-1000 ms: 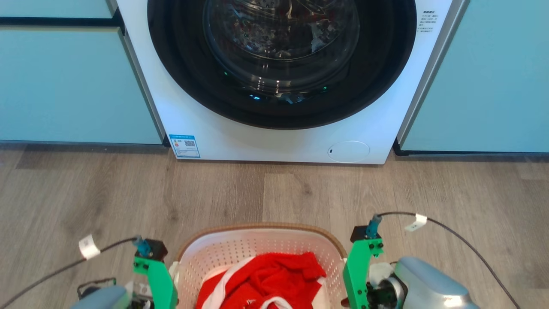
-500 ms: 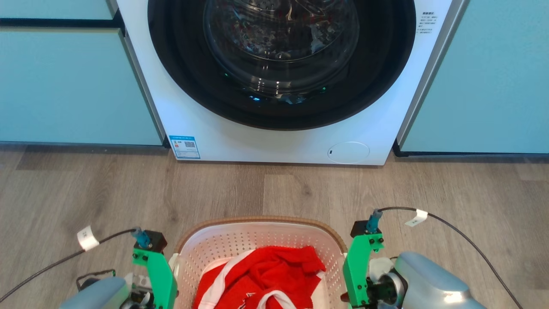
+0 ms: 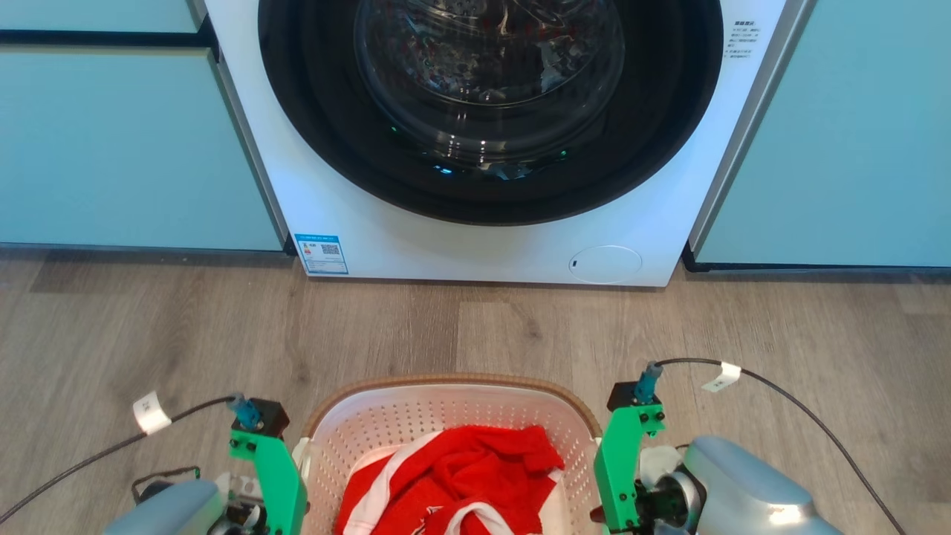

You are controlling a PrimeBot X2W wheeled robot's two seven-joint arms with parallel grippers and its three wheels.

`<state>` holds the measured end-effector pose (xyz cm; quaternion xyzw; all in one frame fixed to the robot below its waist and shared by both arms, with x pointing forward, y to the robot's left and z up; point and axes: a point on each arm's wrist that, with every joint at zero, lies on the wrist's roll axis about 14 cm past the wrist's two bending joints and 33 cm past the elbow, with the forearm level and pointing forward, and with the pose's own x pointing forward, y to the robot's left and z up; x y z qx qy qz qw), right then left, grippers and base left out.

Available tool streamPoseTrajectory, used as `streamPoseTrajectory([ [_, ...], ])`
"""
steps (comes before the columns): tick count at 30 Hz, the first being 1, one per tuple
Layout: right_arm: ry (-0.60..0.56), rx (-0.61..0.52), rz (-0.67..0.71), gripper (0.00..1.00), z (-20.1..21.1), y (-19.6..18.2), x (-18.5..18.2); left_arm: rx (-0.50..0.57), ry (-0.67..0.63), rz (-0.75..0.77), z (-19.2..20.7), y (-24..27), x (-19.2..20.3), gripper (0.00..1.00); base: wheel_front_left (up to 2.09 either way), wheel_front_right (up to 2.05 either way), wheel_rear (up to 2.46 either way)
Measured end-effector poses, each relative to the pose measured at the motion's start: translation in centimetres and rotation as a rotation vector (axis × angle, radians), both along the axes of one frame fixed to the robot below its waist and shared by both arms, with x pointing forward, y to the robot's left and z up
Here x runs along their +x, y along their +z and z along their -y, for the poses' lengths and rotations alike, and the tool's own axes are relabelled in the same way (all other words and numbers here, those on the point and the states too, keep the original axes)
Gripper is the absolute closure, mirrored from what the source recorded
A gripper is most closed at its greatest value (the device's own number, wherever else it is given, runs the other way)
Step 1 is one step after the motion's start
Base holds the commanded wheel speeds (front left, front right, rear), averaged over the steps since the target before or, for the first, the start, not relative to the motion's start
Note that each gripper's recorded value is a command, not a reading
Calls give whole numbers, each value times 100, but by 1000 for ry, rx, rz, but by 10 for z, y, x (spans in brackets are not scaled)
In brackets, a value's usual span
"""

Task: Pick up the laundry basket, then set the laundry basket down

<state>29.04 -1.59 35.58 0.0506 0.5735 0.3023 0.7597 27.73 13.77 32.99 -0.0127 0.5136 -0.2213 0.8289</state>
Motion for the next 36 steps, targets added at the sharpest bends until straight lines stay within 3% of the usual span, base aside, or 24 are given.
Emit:
streamPoseTrajectory([
  [17,-10,-12,-12,100,4,-10,11,-11,-5,-32,5,-11,3,100,0,0,0],
  [36,-81,-5,14,100,10,-54,85,-20,-12,-9,17,-47,80,100,0,0,0],
])
